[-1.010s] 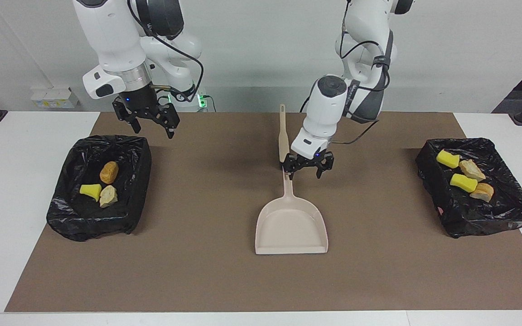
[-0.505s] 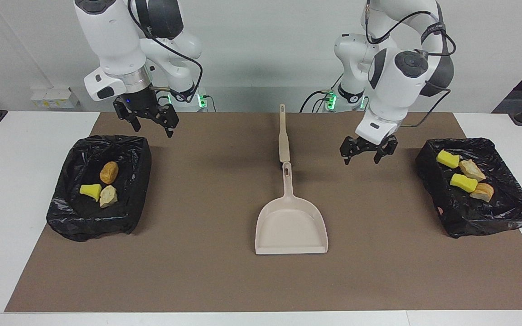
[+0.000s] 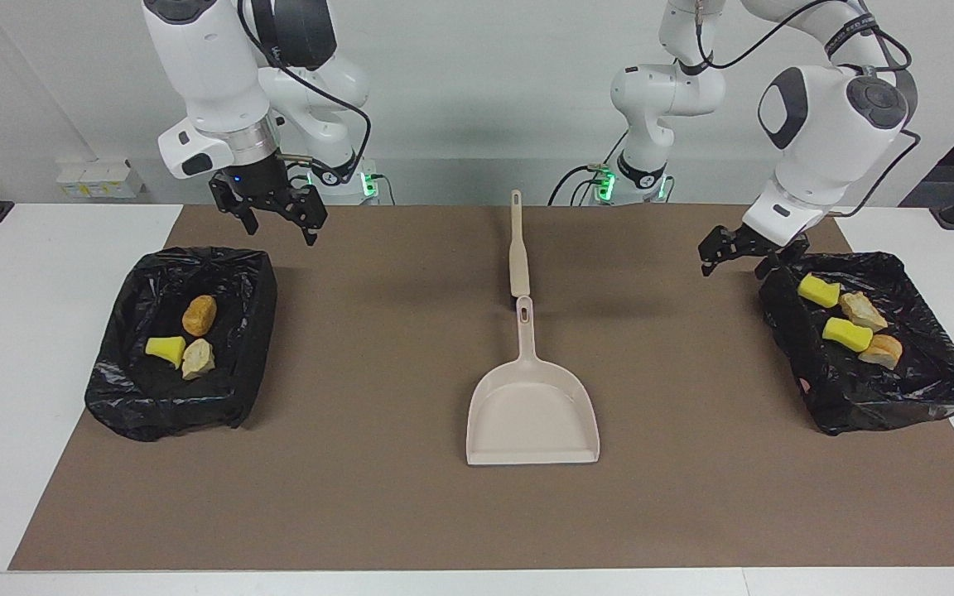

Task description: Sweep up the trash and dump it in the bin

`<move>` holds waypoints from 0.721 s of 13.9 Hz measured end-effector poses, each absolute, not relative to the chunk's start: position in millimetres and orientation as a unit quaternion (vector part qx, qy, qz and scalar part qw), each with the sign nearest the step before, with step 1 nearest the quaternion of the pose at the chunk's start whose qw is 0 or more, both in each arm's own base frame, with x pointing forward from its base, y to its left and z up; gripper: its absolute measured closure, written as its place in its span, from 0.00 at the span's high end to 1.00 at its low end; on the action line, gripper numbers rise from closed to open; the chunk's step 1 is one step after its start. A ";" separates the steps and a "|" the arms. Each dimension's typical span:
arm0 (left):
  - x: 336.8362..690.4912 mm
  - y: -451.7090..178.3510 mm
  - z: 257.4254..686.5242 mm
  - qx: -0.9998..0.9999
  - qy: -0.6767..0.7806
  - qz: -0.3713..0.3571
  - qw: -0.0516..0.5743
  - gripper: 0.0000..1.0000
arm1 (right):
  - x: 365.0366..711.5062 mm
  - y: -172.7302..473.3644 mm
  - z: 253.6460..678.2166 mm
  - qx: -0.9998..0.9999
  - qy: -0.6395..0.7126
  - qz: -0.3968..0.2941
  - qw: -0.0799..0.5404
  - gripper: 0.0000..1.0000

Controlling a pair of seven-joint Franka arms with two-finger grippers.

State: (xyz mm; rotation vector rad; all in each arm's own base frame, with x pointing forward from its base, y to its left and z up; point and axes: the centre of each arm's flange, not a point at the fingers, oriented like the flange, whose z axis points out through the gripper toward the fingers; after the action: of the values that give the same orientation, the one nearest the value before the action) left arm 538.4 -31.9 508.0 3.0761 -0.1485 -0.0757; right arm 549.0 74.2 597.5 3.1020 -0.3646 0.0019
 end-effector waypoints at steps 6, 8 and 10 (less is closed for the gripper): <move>512.4 34.9 571.5 0.998 -0.061 0.000 0.034 1.00 | 549.6 74.1 597.9 0.993 -0.117 0.003 0.008 1.00; 503.0 40.6 613.3 0.997 -0.063 0.006 0.034 1.00 | 549.7 74.1 597.9 0.993 -0.117 0.003 0.008 1.00; 496.5 38.3 647.5 0.997 -0.067 0.012 0.033 1.00 | 549.7 74.1 598.0 0.993 -0.117 0.004 0.008 1.00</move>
State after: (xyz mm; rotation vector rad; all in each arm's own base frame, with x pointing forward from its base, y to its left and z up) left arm 496.5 38.3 647.5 3.0681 -0.2070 0.0383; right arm 549.7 74.1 598.0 3.1034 -0.3654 0.0110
